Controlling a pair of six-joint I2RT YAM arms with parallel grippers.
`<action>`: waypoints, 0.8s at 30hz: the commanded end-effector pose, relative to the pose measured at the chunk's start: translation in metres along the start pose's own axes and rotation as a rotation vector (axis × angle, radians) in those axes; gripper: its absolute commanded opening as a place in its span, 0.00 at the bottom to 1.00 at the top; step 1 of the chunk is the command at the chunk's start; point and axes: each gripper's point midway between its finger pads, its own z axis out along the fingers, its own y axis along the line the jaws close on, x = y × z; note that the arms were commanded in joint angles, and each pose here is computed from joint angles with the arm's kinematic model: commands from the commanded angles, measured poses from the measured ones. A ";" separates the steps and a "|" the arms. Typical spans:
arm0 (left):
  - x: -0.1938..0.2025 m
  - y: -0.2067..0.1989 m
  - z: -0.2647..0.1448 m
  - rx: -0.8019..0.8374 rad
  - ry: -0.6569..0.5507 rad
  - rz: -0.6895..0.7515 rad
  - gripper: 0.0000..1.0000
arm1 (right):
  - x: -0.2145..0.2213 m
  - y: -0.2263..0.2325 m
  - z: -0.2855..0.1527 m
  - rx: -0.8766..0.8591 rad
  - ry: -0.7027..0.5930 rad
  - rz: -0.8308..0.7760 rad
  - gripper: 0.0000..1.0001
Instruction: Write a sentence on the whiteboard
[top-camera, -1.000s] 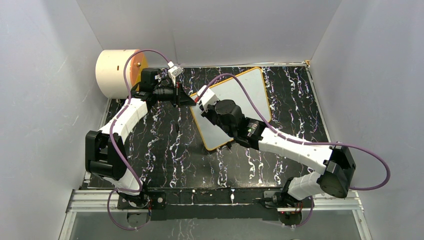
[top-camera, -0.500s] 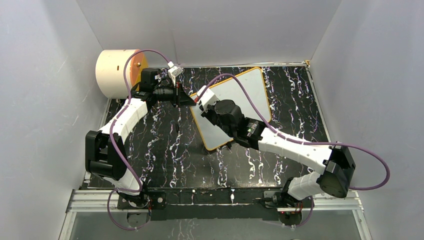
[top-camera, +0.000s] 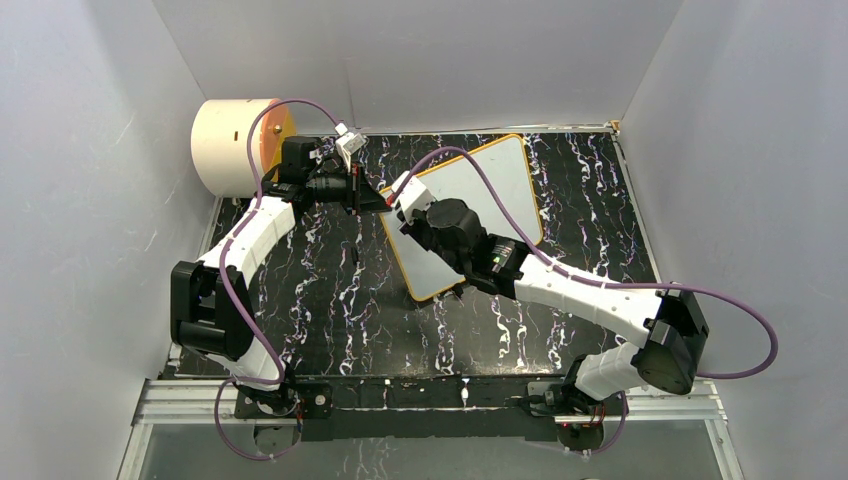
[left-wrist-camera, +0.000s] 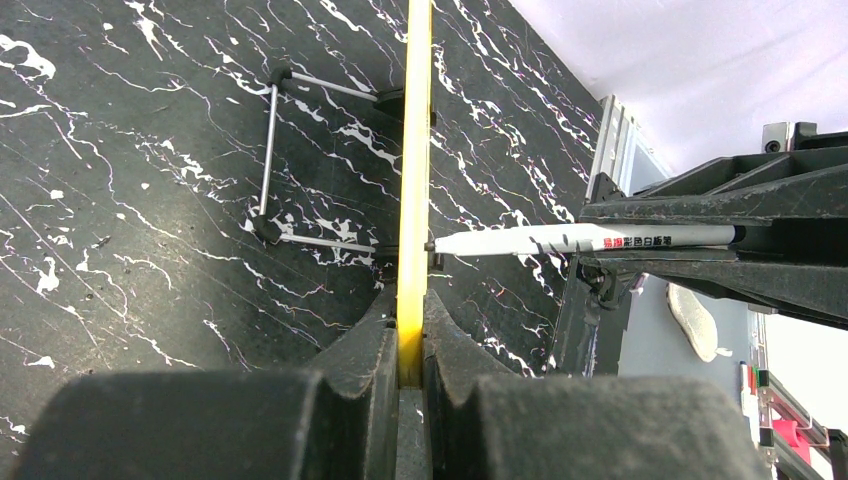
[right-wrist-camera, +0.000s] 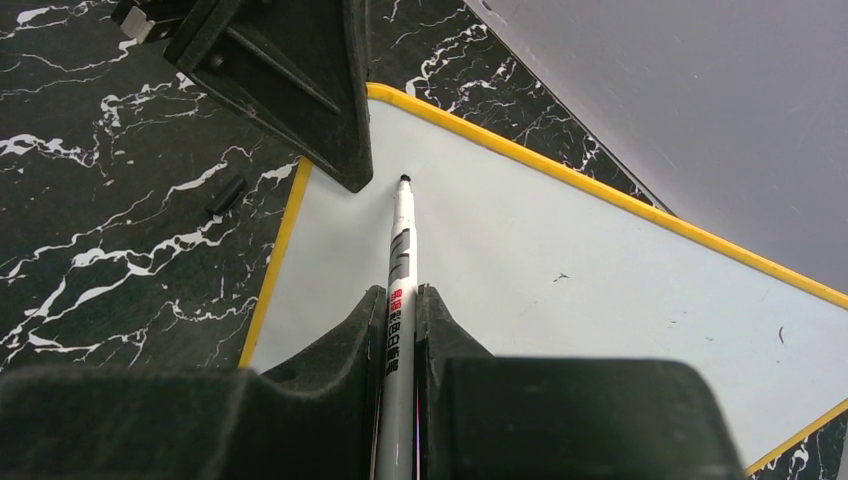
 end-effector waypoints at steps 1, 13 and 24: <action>0.010 -0.005 -0.002 0.009 0.022 0.015 0.00 | -0.028 0.000 -0.001 -0.019 -0.065 0.020 0.00; 0.010 -0.005 -0.002 0.008 0.021 0.016 0.00 | -0.017 0.004 -0.005 -0.047 -0.017 0.008 0.00; 0.010 -0.006 -0.002 0.008 0.021 0.014 0.00 | -0.004 -0.006 -0.012 0.004 0.033 0.005 0.00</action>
